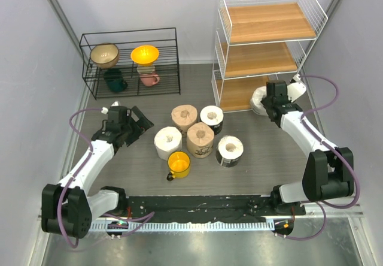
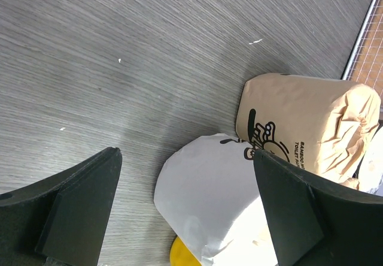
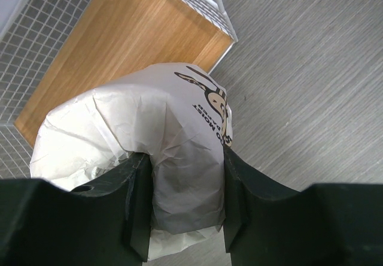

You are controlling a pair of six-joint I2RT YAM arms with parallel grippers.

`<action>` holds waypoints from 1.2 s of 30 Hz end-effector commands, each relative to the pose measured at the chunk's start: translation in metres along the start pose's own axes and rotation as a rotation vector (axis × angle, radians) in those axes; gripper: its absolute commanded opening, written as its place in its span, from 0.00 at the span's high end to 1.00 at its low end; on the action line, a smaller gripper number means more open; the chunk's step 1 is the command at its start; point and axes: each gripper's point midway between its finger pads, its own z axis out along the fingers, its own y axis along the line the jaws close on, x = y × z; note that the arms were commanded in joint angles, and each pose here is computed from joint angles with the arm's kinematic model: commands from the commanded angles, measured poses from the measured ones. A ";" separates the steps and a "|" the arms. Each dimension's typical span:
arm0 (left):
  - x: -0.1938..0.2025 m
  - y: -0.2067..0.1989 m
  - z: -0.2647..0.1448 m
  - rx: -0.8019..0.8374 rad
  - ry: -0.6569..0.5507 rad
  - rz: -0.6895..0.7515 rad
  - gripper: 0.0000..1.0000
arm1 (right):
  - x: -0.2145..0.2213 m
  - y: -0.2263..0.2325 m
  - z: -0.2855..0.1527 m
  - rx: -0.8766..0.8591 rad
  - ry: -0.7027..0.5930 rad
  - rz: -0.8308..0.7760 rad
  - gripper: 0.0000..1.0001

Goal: Place and organize the paper towels onto the shelf

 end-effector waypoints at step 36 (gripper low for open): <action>0.004 -0.015 0.002 0.068 0.030 0.000 0.03 | -0.047 0.047 0.055 -0.032 -0.238 0.132 0.55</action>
